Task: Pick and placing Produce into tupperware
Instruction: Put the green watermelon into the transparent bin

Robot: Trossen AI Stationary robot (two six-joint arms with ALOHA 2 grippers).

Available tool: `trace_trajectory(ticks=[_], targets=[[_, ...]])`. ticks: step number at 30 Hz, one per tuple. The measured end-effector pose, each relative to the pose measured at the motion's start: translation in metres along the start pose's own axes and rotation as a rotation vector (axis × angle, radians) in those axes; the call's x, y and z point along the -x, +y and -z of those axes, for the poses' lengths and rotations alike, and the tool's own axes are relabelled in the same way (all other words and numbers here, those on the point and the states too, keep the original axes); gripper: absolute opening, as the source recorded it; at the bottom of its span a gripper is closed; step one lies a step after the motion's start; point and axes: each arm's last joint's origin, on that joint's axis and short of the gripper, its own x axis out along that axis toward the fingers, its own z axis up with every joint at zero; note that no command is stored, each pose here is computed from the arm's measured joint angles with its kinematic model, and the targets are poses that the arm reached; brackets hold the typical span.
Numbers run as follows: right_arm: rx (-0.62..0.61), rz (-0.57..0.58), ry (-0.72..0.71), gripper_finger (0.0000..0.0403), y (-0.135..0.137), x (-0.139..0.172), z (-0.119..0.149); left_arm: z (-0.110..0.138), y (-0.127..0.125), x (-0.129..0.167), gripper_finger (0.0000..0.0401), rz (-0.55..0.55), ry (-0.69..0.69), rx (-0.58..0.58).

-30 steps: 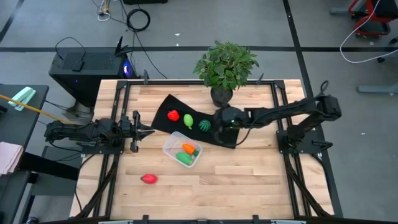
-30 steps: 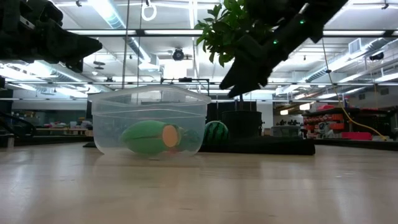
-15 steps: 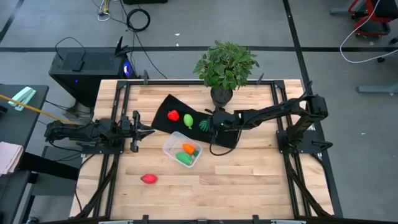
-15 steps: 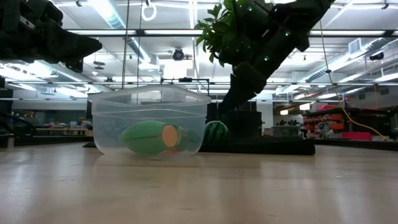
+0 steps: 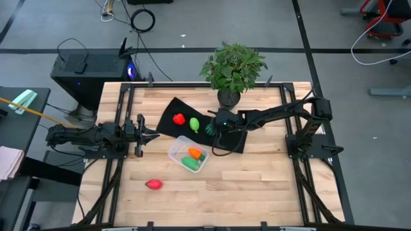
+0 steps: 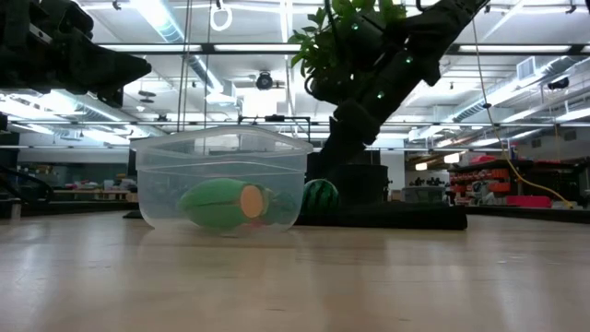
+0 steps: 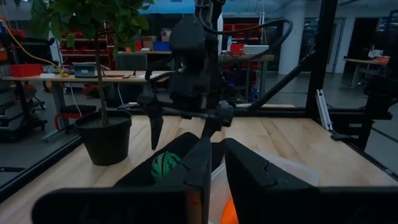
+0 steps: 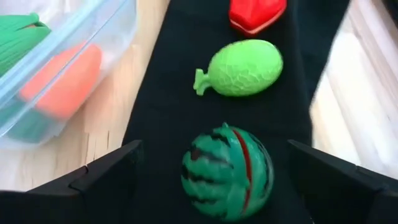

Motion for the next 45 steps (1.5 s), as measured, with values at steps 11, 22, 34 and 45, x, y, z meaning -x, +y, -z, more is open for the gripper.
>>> trace_trajectory(ticks=[11,22,34,45], targets=[[0.045,-0.004,0.069,0.0396,-0.002,-0.021,0.008,0.0,0.0,0.0,0.0051,0.0,0.0,0.0],[0.011,-0.01,0.112,0.0396,-0.016,-0.024,0.014,0.0,0.0,0.0,0.0059,0.0,0.0,0.0],[0.004,-0.051,0.104,0.0395,-0.014,-0.031,0.016,0.0,0.0,0.0,0.0056,0.0,0.001,0.0],[0.003,-0.066,0.099,0.0364,-0.012,-0.032,0.016,0.0,0.0,0.0,0.0051,-0.003,0.001,-0.002]])
